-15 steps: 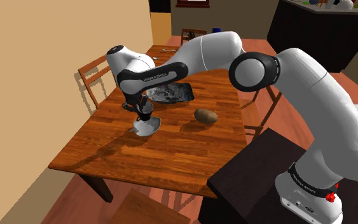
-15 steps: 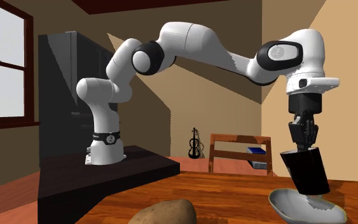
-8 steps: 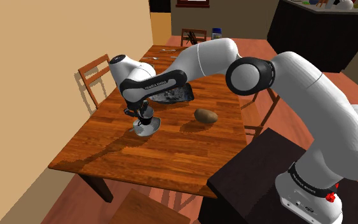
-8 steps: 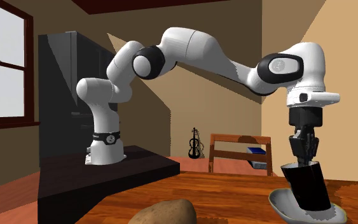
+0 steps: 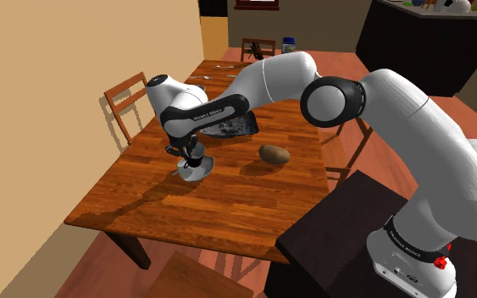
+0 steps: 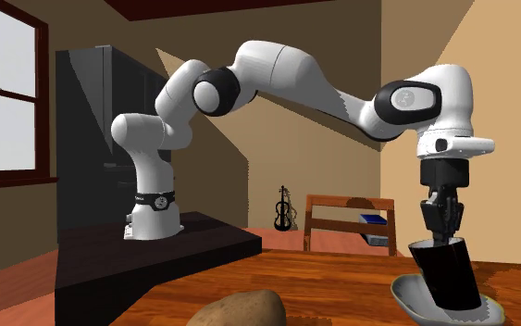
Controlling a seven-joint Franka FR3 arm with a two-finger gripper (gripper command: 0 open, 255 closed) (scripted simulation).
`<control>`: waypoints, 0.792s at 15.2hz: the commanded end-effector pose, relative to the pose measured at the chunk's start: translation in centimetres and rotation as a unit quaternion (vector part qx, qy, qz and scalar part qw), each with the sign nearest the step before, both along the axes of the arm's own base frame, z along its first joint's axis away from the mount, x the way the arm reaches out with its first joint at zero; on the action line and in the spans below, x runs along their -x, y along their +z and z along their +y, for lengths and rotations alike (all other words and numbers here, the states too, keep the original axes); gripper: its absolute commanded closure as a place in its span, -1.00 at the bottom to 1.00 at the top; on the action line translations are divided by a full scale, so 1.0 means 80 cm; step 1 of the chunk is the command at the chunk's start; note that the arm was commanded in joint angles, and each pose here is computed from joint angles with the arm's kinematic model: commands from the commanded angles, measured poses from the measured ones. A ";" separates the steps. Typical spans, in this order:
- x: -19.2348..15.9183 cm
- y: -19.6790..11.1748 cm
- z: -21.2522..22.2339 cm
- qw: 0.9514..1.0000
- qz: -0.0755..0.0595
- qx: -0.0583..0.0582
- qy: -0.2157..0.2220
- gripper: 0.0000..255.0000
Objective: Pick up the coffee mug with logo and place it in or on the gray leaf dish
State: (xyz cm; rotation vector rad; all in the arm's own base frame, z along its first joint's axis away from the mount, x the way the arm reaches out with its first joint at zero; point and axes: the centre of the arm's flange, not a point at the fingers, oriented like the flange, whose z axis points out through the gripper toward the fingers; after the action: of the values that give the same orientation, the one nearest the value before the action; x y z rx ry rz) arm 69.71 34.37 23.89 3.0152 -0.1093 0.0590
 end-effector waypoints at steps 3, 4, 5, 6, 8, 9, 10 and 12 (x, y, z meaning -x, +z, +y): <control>0.000 0.000 0.000 1.000 0.000 0.000 0.000 -1.00; 0.000 0.000 0.000 1.000 0.000 0.000 0.000 -1.00; 0.000 0.000 0.000 1.000 0.000 0.000 0.000 -1.00; 0.000 0.000 0.000 1.000 0.000 0.000 0.000 -1.00; 0.001 0.033 0.004 1.000 0.000 0.000 0.000 -1.00; 0.002 0.049 0.006 1.000 0.000 0.000 0.000 -1.00; 0.002 0.062 0.008 1.000 0.000 0.000 0.000 -1.00; 0.002 0.062 0.008 1.000 0.000 0.000 0.000 -1.00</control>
State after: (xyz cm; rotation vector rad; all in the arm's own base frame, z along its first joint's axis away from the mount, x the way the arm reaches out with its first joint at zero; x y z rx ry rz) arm 69.54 34.88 28.70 3.0159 -0.1097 0.0611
